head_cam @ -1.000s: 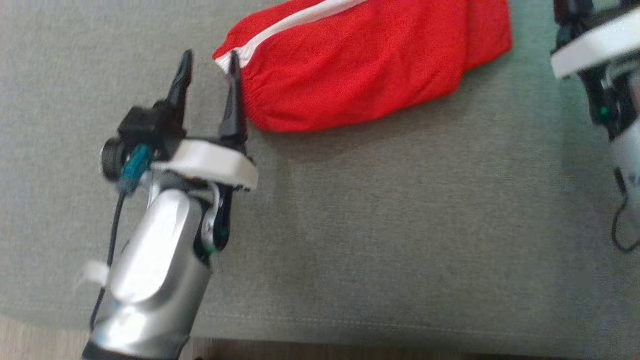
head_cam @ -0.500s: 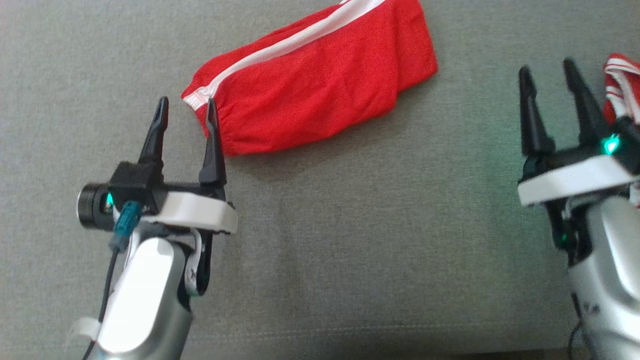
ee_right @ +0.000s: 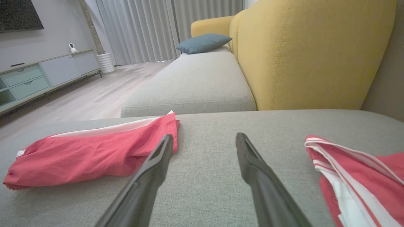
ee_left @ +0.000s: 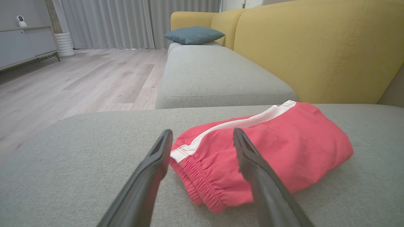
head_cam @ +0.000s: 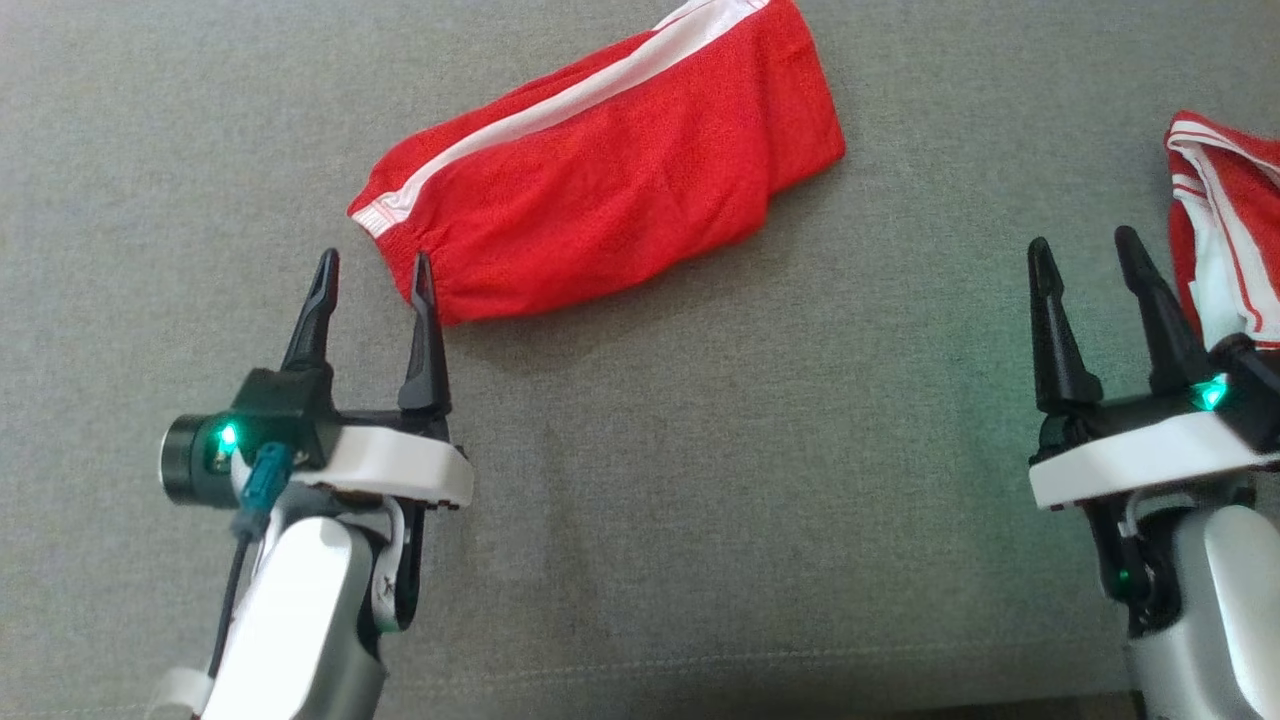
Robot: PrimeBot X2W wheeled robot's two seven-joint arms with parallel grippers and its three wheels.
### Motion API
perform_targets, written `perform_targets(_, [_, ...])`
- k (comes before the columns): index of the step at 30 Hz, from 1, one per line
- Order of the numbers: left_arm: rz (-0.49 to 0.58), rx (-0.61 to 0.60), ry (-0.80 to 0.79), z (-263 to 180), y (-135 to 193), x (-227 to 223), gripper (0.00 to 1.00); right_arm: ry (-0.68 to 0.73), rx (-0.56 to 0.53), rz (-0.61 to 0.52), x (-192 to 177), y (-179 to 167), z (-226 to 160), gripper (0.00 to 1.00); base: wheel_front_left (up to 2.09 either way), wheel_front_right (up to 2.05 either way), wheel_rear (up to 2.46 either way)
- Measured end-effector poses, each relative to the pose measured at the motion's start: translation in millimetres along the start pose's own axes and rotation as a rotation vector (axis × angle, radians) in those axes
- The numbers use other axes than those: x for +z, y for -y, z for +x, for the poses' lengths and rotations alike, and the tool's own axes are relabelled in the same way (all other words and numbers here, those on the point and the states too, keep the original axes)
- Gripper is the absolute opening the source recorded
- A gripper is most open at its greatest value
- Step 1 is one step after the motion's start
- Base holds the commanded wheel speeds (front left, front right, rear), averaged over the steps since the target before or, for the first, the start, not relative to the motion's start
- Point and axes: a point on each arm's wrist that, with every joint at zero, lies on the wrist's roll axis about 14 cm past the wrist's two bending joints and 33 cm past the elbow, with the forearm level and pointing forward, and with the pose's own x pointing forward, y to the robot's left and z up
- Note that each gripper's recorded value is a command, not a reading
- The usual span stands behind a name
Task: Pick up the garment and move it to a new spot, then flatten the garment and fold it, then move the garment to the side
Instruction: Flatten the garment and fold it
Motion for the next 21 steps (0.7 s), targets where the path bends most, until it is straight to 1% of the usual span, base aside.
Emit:
perform_targets(8, [0.007, 0.007, -0.004, 0, -2, -2, 1.00, 0.008, -0.008, 0.005, 5, 1, 0, 1.00, 0.00, 0.00, 0.00])
perform_targets(12, [0.007, 0.010, -0.012, 1, -3, -5, 1.00, -0.005, -0.008, 0.006, 2, 1, 2, 1.00, 0.00, 0.00, 0.00])
perform_targets(18, [0.008, 0.022, -0.027, 3, -6, -13, 1.00, -0.058, 0.009, 0.002, -12, -1, 11, 1.00, 0.00, 0.00, 0.00])
perform_targets(21, [0.006, 0.030, -0.029, 7, -8, -16, 1.00, -0.104, 0.040, -0.021, -21, -4, 27, 1.00, 0.00, 0.00, 0.00])
